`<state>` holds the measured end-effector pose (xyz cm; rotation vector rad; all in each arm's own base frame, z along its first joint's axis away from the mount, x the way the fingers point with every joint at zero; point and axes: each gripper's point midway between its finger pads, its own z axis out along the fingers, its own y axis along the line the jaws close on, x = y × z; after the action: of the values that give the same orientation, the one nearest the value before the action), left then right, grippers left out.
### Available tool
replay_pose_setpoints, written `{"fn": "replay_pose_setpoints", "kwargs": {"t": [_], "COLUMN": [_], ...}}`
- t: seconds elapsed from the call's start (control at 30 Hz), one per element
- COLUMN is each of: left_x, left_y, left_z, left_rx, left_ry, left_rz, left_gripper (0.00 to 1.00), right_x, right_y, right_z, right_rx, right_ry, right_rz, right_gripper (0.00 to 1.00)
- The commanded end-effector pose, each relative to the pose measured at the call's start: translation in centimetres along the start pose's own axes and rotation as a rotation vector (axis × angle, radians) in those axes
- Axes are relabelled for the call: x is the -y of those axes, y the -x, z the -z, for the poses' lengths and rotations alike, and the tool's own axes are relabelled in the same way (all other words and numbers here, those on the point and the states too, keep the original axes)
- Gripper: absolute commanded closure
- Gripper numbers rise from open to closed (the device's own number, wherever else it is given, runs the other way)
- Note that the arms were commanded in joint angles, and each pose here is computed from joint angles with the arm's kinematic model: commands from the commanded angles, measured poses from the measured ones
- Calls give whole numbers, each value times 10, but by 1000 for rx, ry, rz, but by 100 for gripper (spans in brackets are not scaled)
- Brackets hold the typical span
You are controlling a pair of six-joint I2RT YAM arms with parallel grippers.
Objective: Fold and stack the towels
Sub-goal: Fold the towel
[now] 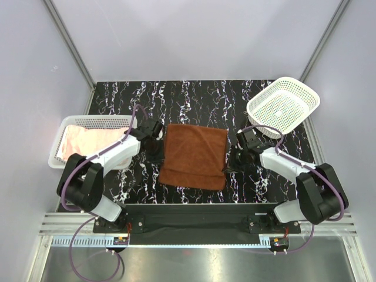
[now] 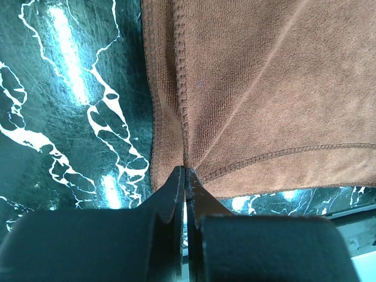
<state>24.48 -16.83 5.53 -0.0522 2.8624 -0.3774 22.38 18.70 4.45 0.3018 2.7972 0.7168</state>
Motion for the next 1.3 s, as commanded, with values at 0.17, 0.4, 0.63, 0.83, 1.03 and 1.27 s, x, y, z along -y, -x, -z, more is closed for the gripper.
{"fn": "replay_pose_setpoints", "kwargs": {"t": [0.17, 0.4, 0.63, 0.83, 1.03, 1.27], "left_x": [6, 0, -18, -10, -20, -20], "left_y": [23, 23, -5, -28, -47, -52], "left_z": [35, 73, 59, 26, 5, 3], "left_rx": [84, 132, 53, -31, -82, -88], "left_ry": [17, 48, 86, -5, 7, -7], "left_rz": [-51, -58, -68, -36, -18, -12], "left_gripper": [100, 100, 100, 100, 100, 100], "right_x": [-19, -19, -3, 8, 17, 14], "right_y": [18, 12, -11, -20, -28, -31], "right_z": [9, 33, 32, 20, 10, 10], "right_rx": [45, 66, 25, 7, -9, -28], "right_ry": [33, 26, 19, 14, 16, 34], "right_rz": [41, 56, 48, 35, 31, 43], "right_gripper": [100, 100, 100, 100, 100, 100]}}
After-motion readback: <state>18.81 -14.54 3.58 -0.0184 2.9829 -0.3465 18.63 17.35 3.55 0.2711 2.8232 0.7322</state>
